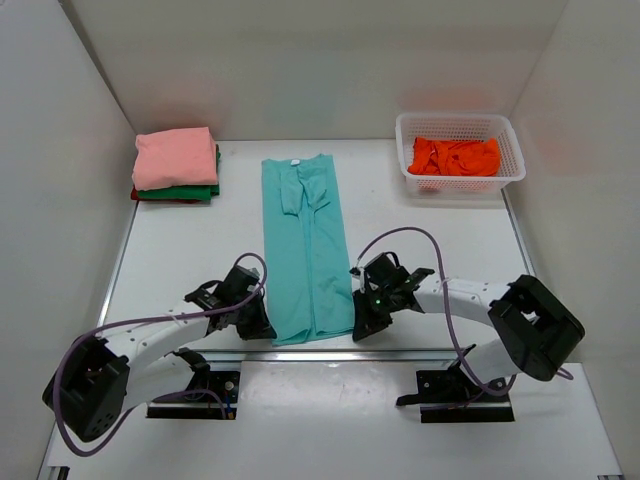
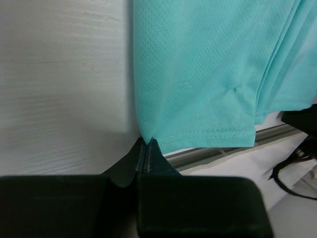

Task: Fold and stack the t-shirts
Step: Grab the bottom of the folded rectangular tshirt with both arms

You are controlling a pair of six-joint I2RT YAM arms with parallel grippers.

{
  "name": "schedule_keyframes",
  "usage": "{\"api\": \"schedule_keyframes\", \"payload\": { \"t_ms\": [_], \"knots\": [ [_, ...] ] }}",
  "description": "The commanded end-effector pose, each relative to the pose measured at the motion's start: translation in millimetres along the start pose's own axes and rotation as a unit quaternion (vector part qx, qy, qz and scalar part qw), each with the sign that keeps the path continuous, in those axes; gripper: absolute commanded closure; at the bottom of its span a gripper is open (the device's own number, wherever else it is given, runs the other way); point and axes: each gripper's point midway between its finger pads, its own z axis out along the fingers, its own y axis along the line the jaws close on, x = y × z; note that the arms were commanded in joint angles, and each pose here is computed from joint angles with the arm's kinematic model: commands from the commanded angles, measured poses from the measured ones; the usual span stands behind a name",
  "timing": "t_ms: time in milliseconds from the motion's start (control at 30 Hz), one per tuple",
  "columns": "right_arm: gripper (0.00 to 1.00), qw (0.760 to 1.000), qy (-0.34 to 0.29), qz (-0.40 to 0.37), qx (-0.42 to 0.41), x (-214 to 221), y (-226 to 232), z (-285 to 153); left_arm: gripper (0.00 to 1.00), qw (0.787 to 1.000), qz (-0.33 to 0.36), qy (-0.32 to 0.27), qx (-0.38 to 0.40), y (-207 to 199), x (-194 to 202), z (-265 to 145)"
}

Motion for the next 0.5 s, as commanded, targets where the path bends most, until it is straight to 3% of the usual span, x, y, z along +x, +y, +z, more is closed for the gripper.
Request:
{"api": "schedule_keyframes", "payload": {
  "t_ms": [0, 133, 167, 200, 300, 367, 467],
  "knots": [
    [1.00, 0.999, 0.008, -0.043, -0.022, 7.1, 18.3, -9.8, 0.99, 1.000, 0.017, 0.000, -0.005, -5.3, -3.8, -8.1],
    [1.00, 0.999, 0.013, -0.038, -0.018, 15.9, 20.2, -21.7, 1.00, 1.000, 0.029, -0.003, -0.009, -12.3, -13.9, -16.9],
    [0.96, 0.999, 0.007, -0.032, -0.016, 14.3, 18.8, -25.6, 1.00, 0.999, 0.031, -0.001, -0.009, -13.3, -14.7, -17.1],
    [0.81, 1.000, -0.011, -0.020, -0.015, 7.7, 15.5, -30.0, 0.99, 1.000, 0.030, 0.000, -0.010, -12.9, -15.0, -17.4],
    [0.49, 0.999, -0.038, 0.007, -0.022, -5.9, 11.8, -30.8, 1.00, 0.999, 0.030, 0.011, -0.003, -17.0, -11.1, -17.8],
    [0.41, 0.999, -0.036, 0.014, -0.029, -10.6, 12.2, -26.2, 1.00, 0.999, 0.031, 0.015, -0.006, -15.2, -9.3, -16.9],
    [0.38, 0.999, -0.033, 0.016, -0.036, -19.4, 18.3, -14.4, 0.99, 0.999, 0.029, 0.021, -0.007, -11.9, -7.5, -16.0]
  ]
}}
